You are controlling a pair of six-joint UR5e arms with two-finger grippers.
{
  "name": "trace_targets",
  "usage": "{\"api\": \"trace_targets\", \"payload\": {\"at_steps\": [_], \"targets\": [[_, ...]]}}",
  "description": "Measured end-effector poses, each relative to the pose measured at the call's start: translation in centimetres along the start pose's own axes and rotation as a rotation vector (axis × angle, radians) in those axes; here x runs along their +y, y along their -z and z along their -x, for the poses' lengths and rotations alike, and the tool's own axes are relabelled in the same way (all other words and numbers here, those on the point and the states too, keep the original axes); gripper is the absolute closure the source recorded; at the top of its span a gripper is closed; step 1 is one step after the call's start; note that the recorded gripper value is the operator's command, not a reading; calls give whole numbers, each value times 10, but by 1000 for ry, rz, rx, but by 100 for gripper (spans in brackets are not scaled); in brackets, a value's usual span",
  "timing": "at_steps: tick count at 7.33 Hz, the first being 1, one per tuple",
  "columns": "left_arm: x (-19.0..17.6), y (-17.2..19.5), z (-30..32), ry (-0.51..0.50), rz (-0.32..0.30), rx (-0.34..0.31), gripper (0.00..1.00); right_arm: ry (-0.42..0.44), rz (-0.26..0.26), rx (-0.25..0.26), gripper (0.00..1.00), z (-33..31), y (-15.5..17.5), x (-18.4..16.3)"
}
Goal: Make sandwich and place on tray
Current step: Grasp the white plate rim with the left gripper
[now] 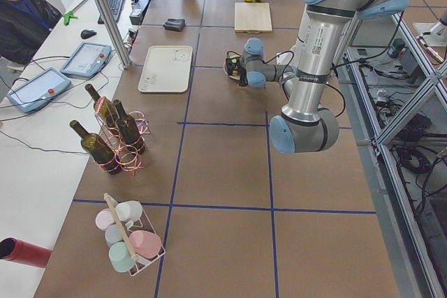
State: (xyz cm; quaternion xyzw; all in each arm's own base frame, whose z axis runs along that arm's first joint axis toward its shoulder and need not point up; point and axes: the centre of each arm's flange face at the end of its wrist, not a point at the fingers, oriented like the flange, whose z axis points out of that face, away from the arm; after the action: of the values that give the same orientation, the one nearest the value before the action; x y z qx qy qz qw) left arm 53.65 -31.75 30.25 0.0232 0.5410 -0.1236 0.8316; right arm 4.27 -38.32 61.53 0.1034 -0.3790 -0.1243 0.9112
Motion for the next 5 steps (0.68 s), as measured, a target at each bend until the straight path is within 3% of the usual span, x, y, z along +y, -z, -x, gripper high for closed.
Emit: {"api": "trace_targets", "payload": {"at_steps": [3, 5], "targets": [[7, -1, -2, -6, 12, 3, 62, 0, 0, 0, 0, 0, 0, 0], [10, -2, -3, -7, 16, 3, 63, 0, 0, 0, 0, 0, 0, 0]]}}
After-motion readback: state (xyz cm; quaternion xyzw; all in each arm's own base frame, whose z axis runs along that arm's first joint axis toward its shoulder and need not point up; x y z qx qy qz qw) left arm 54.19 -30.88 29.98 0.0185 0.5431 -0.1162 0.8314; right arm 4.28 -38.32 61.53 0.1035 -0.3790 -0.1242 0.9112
